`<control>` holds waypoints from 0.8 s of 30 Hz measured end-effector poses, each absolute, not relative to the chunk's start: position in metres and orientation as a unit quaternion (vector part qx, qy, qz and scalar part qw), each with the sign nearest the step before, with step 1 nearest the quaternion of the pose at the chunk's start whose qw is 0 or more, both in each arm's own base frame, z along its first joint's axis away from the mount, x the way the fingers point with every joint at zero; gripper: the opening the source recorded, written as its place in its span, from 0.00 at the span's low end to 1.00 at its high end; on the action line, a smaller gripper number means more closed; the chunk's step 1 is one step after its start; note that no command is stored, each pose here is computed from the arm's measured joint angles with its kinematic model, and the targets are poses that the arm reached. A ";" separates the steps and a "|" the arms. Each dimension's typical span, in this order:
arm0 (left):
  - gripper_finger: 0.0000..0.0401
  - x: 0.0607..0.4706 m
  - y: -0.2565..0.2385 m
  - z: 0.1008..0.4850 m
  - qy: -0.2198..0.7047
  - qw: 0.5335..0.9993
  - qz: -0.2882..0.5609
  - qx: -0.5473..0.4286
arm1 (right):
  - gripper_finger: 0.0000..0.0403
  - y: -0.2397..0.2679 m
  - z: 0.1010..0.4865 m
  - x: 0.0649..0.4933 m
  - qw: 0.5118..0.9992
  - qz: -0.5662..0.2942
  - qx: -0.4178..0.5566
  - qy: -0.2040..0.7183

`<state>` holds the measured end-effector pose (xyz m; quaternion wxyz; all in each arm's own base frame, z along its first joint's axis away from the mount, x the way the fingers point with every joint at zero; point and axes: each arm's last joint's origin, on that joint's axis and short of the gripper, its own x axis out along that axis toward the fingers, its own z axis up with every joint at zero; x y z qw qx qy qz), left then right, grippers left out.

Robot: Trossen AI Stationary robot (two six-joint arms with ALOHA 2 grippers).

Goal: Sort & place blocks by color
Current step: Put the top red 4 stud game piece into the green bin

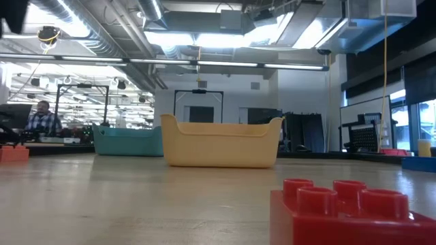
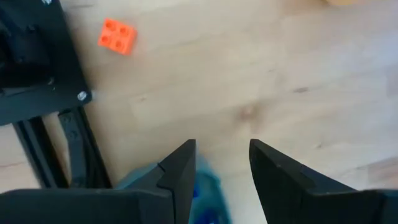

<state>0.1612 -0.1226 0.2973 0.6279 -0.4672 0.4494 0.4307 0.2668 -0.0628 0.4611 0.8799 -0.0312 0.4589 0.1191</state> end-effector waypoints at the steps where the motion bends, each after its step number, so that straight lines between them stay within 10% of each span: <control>1: 0.35 0.163 -0.121 0.297 0.444 0.627 0.434 -0.469 | 0.29 -0.063 0.461 0.267 0.880 0.119 -0.031 0.459; 24: 0.35 0.193 -0.059 0.298 0.450 0.666 0.452 -0.387 | 0.29 -0.103 0.456 0.252 0.862 -0.066 0.163 0.475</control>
